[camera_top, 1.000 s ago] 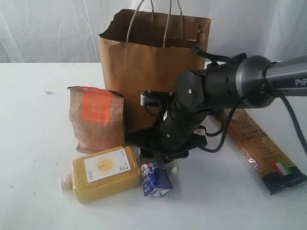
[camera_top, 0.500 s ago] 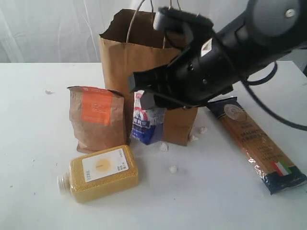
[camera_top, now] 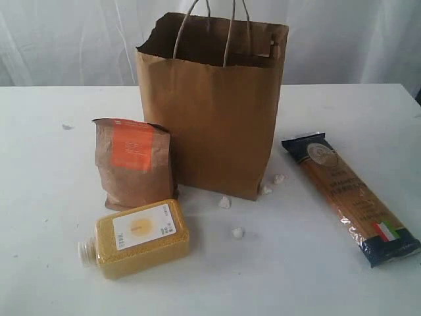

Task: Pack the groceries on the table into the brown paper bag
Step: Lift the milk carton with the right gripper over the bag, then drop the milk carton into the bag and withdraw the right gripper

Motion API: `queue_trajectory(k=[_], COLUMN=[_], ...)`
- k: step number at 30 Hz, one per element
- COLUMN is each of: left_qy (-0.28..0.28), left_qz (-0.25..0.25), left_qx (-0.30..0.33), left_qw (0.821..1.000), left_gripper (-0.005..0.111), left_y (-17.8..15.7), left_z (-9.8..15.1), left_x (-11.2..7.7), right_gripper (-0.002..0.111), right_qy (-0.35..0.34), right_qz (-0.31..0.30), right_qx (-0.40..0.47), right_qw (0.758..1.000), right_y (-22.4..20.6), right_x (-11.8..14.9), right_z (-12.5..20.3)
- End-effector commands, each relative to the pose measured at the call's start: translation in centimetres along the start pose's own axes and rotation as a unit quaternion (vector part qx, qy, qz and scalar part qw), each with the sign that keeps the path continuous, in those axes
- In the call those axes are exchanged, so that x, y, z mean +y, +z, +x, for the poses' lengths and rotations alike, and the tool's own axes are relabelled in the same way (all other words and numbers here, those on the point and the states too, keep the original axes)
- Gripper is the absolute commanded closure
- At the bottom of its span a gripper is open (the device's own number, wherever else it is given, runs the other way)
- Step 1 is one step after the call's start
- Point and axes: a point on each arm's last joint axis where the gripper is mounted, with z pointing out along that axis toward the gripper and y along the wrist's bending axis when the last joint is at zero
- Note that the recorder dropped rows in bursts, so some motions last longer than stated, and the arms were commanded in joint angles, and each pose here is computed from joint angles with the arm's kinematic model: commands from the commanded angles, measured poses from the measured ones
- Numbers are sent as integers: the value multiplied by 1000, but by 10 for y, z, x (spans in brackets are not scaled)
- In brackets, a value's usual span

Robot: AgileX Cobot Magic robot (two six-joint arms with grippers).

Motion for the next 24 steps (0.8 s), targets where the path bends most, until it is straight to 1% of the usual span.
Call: queue_trajectory(k=[1,2,4,6,7,9,11,14,22,24], left_qy=[2,2,2,2,2,2,2,2,2,2], left_qz=[2,2,2,2,2,2,2,2,2,2], left_qx=[-3,-3,-3,-3,-3,-3,-3,-3,-3,-3], left_qw=[1000,1000,1000,1000,1000,1000,1000,1000,1000,1000], left_gripper=[107,107,107,107,107,107,107,107,107,107], left_y=[0,0,0,0,0,0,0,0,0,0], left_z=[0,0,0,0,0,0,0,0,0,0], left_x=[0,0,0,0,0,0,0,0,0,0], right_gripper=[108,108,108,108,108,108,108,108,108,108], right_qy=[-114,-123,-97,-42,10,61,75,80,80,85], right_qz=[50,68,113,172,206,235,239,219,217,203], right_qx=[-92,-93,-74,-35,-16,1,14,40,42,55], right_qw=[988,986,986,984,978,970,968,972,972,974], right_y=[23,29,43,52,54,55,57,59,59,59], right_x=[-8,-13,-28,-49,-59,-66,-67,-63,-63,-60], right_z=[7,15,36,60,72,83,90,95,96,96])
